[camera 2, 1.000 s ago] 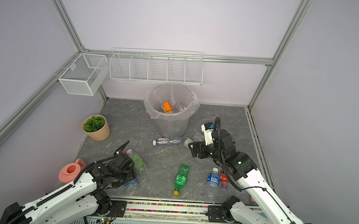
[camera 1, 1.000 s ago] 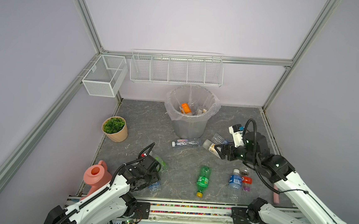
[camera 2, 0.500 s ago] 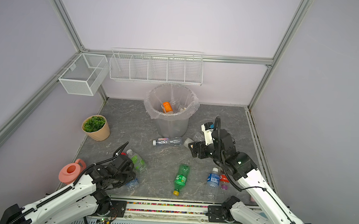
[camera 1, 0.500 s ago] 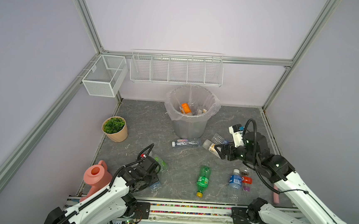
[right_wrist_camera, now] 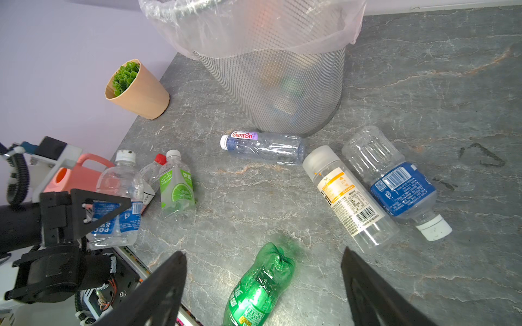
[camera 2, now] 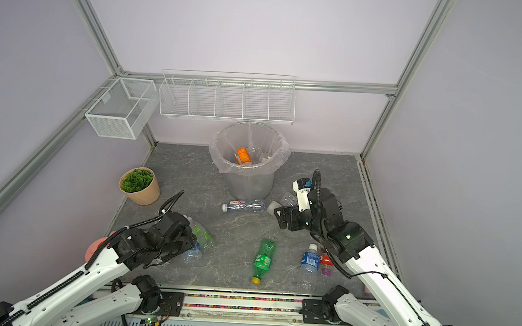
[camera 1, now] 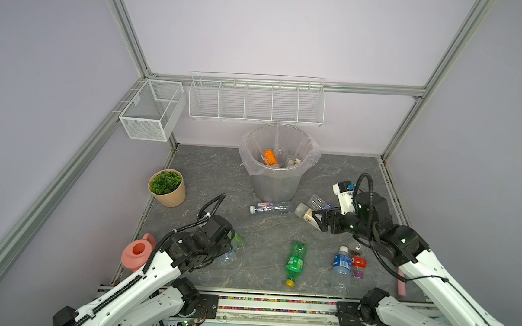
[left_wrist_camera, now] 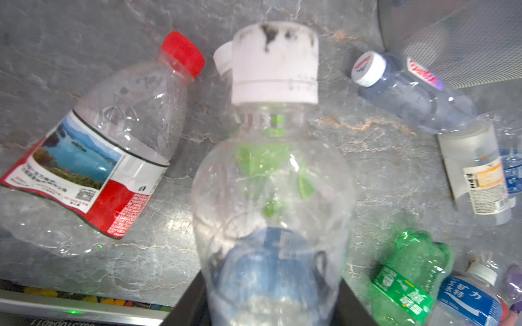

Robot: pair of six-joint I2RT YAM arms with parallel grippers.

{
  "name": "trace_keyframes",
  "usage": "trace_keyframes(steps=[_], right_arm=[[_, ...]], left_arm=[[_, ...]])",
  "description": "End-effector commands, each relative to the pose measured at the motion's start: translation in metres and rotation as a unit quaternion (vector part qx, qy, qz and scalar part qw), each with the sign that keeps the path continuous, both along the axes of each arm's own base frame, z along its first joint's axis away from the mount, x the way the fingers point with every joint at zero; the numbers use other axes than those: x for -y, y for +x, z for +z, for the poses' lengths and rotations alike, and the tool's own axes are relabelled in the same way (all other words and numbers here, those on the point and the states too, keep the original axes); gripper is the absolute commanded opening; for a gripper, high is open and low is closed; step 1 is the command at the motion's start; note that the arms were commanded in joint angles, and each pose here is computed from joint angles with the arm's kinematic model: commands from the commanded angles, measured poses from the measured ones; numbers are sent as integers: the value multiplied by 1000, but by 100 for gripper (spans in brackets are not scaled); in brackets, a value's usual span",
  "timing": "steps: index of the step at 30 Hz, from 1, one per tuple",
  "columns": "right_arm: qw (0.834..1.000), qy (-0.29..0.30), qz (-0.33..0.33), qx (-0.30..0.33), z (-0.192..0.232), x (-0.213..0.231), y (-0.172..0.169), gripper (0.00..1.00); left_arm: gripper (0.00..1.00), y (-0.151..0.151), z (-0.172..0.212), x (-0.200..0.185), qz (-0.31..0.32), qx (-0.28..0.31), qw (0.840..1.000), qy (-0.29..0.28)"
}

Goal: Throw the plastic bottles in the bin
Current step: 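Close the left gripper on the clear blue-labelled water bottle, then lift the blue-labelled water bottle with the left gripper over the bin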

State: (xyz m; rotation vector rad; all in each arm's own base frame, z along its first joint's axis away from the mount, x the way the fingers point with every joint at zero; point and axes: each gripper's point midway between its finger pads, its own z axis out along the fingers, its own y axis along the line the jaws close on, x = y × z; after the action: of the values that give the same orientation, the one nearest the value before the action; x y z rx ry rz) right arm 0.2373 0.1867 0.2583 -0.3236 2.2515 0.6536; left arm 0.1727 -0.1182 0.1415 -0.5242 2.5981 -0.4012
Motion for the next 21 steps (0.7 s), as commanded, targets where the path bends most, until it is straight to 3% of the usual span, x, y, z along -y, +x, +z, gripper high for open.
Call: trace_keyframes(steps=[1,11,21], right_arm=[[1000,0,-4,-2,-3,2,-3,88],[1000,-6,-8,-1,-4,6,-4,88],[1000,-10,-9,-2,-5,7,-5,88]], left_arm=[[32,13,32,-8,-5,50,998,36],[19,65,142,7,-28,202,977,60],[18,116,254,42,-44,348,935,59]])
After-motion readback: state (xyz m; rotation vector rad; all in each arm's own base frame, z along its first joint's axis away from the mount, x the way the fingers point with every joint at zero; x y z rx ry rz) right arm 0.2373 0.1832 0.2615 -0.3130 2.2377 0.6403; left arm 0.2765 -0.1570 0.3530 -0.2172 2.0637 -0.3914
